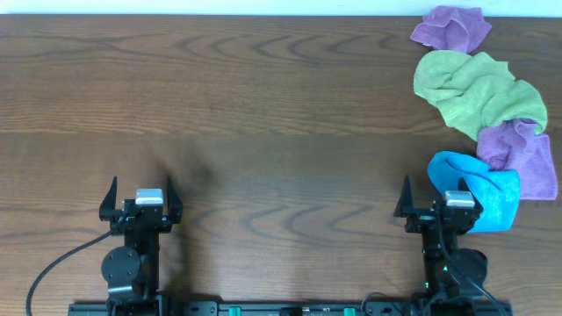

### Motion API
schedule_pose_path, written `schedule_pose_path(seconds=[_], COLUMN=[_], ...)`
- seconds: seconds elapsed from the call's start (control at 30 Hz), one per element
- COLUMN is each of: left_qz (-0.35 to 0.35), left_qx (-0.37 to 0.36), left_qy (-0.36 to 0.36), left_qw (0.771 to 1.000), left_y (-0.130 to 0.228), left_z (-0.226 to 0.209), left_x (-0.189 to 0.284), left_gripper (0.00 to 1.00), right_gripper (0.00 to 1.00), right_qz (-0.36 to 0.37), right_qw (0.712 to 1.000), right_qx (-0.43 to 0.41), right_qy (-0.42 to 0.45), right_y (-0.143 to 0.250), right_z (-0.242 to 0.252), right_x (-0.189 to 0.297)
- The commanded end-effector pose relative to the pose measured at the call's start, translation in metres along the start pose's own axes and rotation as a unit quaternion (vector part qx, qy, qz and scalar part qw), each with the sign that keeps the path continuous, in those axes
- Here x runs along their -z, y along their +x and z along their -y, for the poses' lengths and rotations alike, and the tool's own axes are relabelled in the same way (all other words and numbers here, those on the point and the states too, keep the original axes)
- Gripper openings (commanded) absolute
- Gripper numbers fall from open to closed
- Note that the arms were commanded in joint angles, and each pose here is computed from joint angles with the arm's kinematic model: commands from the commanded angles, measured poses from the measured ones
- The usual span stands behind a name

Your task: Fold the cloth

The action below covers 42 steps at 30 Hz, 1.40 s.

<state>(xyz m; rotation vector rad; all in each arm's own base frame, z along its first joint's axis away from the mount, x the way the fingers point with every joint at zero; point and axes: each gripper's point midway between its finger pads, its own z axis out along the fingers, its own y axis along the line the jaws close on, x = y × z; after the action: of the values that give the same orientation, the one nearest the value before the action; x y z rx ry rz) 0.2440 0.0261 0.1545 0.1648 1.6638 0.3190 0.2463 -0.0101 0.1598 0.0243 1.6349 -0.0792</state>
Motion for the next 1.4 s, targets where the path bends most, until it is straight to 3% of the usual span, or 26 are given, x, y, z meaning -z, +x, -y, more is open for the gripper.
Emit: schedule_pose_path(seconds=[0.0,0.47,0.67,0.77,1.13,1.37], left_qz=[-0.034,-0.034,-0.034,-0.034,-0.034,-0.034], left_qx=[-0.007,-0.007,-0.007,-0.007,-0.007,-0.007], left_qy=[0.007,0.007,0.007,0.007,0.007,0.007], left_qw=[0.999,0.999,0.999,0.999,0.999,0.999], left_y=[0.019,0.019,0.019,0.019,0.019,0.019], left_z=[0.004,0.004,0.004,0.004,0.004,0.004], left_x=[0.000,0.000,0.000,0.000,0.000,0.000], left_gripper=[0.95,0.95,0.95,0.95,0.95,0.95], right_gripper=[0.99,0.99,0.99,0.99,0.99,0.99], right_qz=[0.000,0.005,0.060,0.054,-0.134,-0.289], right_qw=[1.000,1.000,0.994,0.994,0.976,0.924], right_qx=[0.005,0.004,-0.093,-0.093,-0.079,-0.110], right_qy=[0.010,0.010,0.005,0.026,0.150,0.223], right_y=[0.000,-0.002,-0.038,-0.055,-0.051,0.005], right_z=[0.004,0.004,0.005,0.014,0.063,0.101], right_x=[0.000,0.000,0.004,0.007,-0.013,-0.020])
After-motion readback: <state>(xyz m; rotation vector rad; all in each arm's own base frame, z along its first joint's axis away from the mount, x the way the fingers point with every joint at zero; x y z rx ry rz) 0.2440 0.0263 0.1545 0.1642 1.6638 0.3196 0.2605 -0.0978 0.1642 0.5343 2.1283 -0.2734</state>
